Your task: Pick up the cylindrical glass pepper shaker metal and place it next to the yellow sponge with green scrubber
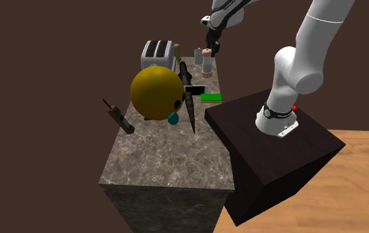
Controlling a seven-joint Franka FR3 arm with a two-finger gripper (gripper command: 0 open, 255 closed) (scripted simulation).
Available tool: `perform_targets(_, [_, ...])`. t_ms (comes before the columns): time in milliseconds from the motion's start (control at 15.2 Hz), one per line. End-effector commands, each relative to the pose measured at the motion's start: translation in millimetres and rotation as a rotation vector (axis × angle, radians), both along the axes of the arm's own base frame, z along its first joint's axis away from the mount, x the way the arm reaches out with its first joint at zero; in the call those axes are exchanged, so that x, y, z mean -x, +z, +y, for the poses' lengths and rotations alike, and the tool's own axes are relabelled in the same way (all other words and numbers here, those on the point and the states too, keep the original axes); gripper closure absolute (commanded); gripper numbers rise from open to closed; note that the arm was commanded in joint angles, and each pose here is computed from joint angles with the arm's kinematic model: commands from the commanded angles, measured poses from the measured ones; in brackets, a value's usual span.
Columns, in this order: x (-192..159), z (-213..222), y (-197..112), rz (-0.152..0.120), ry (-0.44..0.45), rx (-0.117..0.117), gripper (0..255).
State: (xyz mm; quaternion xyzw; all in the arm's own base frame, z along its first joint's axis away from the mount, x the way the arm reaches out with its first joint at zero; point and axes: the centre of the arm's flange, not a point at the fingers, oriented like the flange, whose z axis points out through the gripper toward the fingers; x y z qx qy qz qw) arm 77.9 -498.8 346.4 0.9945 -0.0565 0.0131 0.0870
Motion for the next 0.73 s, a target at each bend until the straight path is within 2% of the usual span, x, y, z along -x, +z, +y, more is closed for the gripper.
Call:
perform_targets(0, [0,-1,-10,0.000,-0.001,0.001,255])
perform_targets(660, [0,-1,-63,0.000,-0.001,0.001,255])
